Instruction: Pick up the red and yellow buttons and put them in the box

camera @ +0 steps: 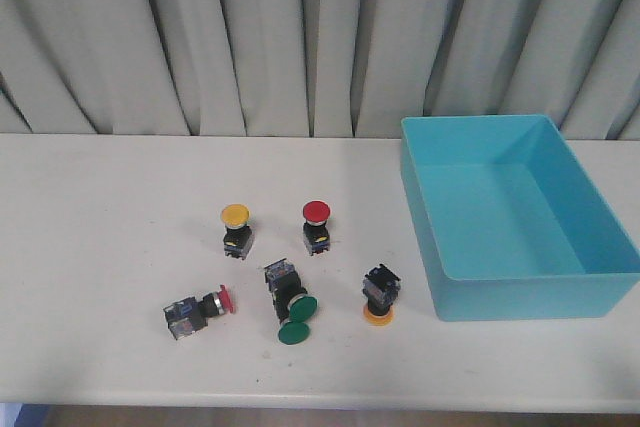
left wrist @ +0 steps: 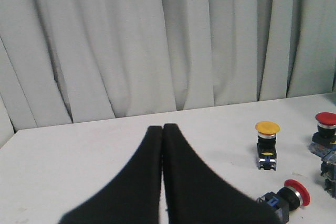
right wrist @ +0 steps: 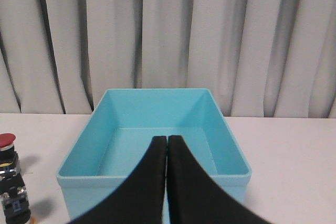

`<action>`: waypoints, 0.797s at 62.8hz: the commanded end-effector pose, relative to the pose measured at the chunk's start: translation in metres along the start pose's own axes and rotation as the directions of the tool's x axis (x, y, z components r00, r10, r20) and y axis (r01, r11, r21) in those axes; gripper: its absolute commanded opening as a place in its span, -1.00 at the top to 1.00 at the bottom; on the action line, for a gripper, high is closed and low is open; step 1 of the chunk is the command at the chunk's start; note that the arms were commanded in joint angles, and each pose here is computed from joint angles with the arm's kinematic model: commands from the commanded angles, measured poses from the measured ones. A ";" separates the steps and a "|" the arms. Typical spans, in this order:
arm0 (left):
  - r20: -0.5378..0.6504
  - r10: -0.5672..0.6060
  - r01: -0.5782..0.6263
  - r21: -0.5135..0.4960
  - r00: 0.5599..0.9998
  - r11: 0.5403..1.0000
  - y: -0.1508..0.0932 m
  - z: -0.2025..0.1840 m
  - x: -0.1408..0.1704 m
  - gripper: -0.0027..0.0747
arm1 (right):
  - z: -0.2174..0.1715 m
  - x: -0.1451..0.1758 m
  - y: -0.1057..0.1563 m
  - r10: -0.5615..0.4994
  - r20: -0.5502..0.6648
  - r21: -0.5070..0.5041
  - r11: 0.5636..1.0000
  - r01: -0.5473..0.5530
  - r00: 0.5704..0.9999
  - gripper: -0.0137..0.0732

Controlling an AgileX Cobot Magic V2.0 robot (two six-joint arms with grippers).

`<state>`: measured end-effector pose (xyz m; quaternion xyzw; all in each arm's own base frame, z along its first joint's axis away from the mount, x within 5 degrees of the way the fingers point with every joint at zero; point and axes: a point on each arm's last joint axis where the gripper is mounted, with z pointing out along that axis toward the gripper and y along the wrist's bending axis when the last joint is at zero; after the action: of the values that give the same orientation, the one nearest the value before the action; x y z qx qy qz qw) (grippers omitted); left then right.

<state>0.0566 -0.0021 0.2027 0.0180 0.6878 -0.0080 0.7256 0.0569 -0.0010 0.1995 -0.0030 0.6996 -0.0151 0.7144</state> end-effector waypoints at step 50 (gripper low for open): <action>0.060 -0.026 0.026 0.004 0.998 1.000 0.000 0.000 0.005 0.95 | -0.001 -0.005 0.000 -0.018 0.077 0.007 1.000 0.018 0.997 0.69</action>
<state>0.0566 -0.0021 0.2027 0.0180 0.6878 -0.0080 0.7256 0.0569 -0.0010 0.1995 -0.0030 0.6996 -0.0151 0.7144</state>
